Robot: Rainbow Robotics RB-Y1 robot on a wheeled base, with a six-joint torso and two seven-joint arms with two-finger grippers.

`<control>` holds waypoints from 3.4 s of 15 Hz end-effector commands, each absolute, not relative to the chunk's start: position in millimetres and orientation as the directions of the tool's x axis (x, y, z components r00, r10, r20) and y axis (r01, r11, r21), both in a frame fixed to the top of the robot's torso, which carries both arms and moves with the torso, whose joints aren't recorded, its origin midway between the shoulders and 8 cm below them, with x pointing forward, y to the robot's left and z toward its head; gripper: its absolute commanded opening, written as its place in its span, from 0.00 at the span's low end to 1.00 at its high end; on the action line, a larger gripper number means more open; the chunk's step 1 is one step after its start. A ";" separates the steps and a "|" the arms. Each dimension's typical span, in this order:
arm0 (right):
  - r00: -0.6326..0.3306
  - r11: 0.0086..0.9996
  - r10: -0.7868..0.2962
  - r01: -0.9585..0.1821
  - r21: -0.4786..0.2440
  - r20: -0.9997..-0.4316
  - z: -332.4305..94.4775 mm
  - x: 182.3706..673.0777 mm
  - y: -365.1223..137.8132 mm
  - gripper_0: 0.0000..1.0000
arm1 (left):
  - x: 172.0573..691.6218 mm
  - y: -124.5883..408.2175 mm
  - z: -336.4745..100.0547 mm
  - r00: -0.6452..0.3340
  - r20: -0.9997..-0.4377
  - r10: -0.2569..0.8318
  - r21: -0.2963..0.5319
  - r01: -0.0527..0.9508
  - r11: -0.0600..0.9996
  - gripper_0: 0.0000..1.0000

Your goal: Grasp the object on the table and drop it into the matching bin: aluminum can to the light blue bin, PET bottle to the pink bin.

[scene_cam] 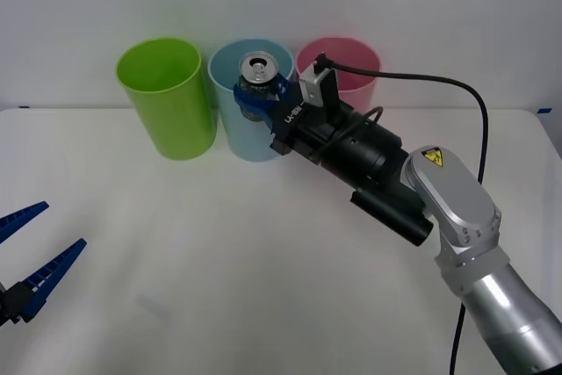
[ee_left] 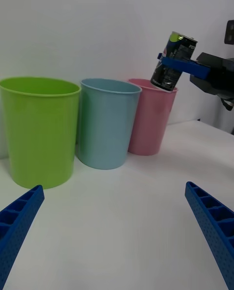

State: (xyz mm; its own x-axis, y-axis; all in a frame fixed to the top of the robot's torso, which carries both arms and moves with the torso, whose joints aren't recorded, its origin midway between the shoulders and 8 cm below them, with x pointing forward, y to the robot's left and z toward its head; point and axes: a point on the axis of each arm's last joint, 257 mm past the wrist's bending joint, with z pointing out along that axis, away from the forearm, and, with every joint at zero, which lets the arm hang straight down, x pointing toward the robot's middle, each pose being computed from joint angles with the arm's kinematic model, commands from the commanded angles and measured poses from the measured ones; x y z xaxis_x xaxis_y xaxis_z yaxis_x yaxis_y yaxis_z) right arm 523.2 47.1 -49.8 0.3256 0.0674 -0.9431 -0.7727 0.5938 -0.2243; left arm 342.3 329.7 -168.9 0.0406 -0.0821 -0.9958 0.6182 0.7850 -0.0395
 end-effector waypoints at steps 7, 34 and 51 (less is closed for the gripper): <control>0.297 0.627 0.036 -0.750 -0.209 -0.954 -15.1 605.0 74.5 0.00 | 342.3 329.7 -168.9 0.041 -0.996 -0.082 -0.039 0.618 0.785 1.00; 0.272 0.714 -0.042 -0.665 -0.219 -0.962 -19.4 650.6 64.5 1.00 | 342.3 329.7 -168.9 0.041 -0.996 -0.082 -0.039 0.618 0.785 1.00; 0.309 0.631 0.011 -0.740 -0.233 -0.951 -54.8 553.6 18.1 1.00 | 342.3 329.7 -168.9 0.041 -0.996 -0.082 -0.039 0.618 0.785 1.00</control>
